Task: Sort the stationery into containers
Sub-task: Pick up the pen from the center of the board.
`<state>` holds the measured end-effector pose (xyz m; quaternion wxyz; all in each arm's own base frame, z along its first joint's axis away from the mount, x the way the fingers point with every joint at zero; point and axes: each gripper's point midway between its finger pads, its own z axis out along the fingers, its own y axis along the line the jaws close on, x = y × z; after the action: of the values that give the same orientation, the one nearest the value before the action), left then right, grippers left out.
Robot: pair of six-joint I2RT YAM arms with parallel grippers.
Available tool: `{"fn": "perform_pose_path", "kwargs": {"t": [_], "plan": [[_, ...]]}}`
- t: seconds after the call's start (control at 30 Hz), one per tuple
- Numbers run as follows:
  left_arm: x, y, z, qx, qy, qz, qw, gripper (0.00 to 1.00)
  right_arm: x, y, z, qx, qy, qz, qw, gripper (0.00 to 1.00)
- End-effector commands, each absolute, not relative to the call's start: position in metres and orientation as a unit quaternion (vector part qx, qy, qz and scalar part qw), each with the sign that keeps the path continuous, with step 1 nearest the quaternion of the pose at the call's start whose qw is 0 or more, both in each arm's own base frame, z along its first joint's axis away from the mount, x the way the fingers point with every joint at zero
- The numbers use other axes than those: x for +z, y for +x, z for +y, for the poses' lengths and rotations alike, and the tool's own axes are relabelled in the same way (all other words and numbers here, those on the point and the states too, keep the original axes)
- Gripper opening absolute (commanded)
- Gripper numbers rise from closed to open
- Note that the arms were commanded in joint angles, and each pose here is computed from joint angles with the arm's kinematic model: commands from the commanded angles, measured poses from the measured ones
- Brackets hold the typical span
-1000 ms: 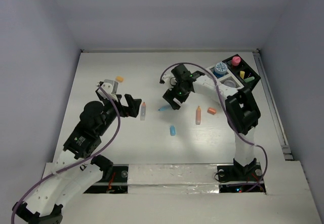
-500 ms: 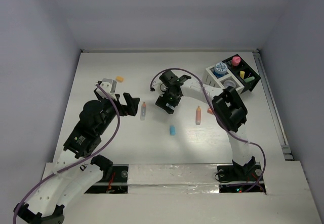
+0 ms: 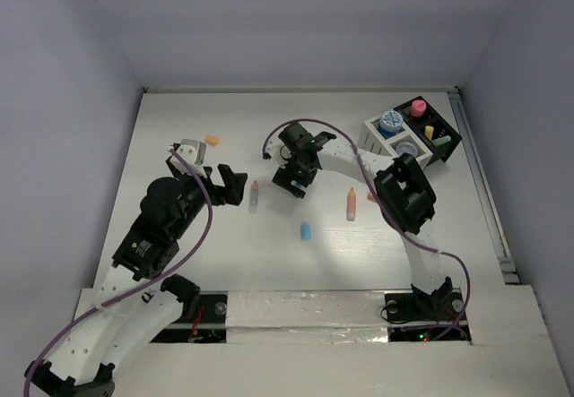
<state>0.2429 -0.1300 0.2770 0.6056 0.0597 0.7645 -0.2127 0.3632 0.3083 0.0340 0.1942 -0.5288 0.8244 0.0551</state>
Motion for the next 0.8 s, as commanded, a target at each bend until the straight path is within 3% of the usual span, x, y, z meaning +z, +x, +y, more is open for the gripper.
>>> {"fn": "perform_pose_path", "kwargs": {"t": [0.0,0.17,0.6,0.77], "plan": [[0.290,0.245,-0.132,-0.222,0.059,0.751,0.619,0.99,0.083,0.365,0.334,0.104,-0.524,0.809,0.245,0.88],[0.289,0.246,-0.131,-0.221,0.058,0.752,0.618,0.99,0.111,0.358,0.341,0.135,-0.529,0.793,0.269,0.99],[0.289,0.246,-0.133,-0.225,0.062,0.752,0.616,0.99,0.070,0.368,0.296,0.023,-0.563,0.804,0.189,0.97],[0.289,0.245,-0.132,-0.225,0.062,0.752,0.617,0.99,0.071,0.386,0.297,-0.008,-0.571,0.797,0.197,0.97]]}}
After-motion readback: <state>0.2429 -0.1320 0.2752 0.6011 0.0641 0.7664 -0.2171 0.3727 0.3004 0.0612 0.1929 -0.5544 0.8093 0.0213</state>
